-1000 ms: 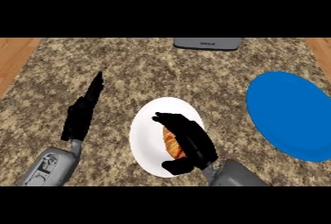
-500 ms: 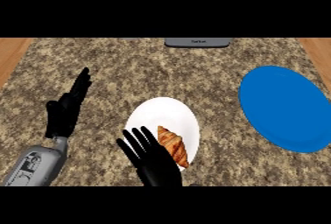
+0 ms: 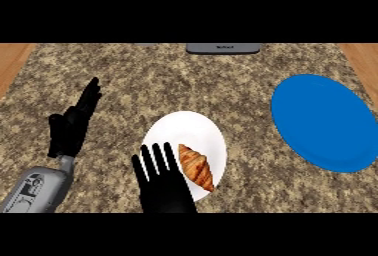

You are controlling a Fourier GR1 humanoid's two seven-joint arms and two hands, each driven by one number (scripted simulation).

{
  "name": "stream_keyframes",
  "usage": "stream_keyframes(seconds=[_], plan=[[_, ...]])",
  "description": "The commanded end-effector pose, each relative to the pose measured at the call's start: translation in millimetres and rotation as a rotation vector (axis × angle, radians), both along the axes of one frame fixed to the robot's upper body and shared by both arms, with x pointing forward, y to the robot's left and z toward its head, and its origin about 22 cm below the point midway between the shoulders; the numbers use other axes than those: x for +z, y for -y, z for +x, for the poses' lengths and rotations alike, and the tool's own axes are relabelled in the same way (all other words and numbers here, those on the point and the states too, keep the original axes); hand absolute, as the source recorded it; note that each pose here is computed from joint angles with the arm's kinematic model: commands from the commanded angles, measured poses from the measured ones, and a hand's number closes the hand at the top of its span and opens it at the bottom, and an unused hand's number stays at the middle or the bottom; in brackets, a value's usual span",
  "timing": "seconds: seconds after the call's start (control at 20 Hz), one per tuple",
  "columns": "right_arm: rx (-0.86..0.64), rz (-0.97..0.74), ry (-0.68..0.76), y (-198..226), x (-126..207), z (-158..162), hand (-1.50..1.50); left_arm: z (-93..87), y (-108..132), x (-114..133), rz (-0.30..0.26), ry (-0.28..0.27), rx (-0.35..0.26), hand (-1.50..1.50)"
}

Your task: Pick the croissant from the plate and place it in the plate

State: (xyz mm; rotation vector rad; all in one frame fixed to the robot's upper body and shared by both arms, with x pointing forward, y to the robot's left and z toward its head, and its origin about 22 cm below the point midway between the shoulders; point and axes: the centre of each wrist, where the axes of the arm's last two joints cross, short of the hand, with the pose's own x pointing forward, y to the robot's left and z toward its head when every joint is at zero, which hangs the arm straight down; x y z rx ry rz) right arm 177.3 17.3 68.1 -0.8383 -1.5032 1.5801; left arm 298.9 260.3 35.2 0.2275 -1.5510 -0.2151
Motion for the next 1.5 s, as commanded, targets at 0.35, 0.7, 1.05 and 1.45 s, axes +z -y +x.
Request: stream_keyframes(seconds=[0.35,0.7,1.05,1.45], plan=[[-0.18,-0.223,-0.112,-6.8,37.9,13.6,-1.5,10.9,7.1,5.7,-0.006,0.002,-0.022,0.0],[-0.205,-0.274,-0.174,-9.0,12.4,39.0,-1.5,-0.7,8.9,1.8,-0.022,0.004,-0.027,0.0],[-0.248,-0.385,-0.21,-5.2,-14.9,41.8,-1.5,1.8,6.3,-1.8,-0.007,0.004,-0.006,0.0],[-0.268,-0.397,-0.229,8.3,-39.1,62.0,-1.5,-3.6,6.8,5.6,-0.008,-0.003,-0.024,0.0]])
